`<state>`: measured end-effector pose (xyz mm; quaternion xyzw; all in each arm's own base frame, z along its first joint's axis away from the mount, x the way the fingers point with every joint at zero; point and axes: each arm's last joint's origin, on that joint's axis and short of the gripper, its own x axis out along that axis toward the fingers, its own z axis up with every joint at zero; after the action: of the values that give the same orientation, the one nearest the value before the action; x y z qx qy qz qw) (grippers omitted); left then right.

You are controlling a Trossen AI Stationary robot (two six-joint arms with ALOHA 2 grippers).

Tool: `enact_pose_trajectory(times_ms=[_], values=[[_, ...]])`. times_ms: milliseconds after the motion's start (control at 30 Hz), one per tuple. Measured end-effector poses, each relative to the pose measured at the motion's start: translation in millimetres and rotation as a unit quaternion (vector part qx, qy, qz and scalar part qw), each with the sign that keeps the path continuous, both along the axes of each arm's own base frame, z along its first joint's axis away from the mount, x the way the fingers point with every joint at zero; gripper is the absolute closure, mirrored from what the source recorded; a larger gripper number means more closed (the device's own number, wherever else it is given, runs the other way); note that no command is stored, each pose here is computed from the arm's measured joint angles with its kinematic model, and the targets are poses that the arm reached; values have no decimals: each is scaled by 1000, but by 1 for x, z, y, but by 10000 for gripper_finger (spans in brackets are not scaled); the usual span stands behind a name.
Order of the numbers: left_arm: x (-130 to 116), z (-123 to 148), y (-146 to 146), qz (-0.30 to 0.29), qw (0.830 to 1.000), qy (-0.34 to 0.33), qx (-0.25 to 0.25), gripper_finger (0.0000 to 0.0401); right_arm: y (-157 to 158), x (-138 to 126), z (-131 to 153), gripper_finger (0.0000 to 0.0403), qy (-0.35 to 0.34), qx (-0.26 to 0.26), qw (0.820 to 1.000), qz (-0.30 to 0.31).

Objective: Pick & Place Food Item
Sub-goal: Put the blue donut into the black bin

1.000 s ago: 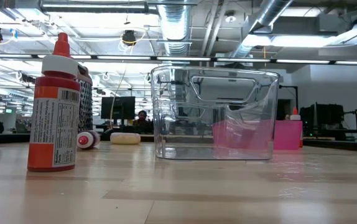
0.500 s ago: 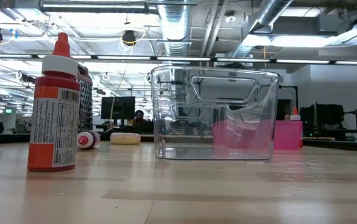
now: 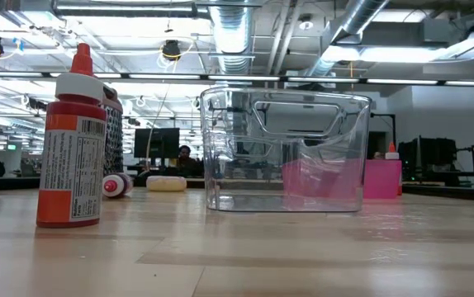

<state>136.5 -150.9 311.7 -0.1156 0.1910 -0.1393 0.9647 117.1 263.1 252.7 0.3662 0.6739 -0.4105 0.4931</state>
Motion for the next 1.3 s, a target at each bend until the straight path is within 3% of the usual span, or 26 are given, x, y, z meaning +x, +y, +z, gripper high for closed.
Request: enact_pose_trajectory(times_ms=[267,900,1300], values=[[11,-7,-14,1,1000,-3,-6,183,4,-8,-23,322,-14,16,1000,16],[34,-23,-43,8,999,-10,-51,183,4,-19,-44,319,-40,18,998,46],[34,-22,-44,8,998,-13,-54,183,1,-17,-45,263,-47,6,998,49]])
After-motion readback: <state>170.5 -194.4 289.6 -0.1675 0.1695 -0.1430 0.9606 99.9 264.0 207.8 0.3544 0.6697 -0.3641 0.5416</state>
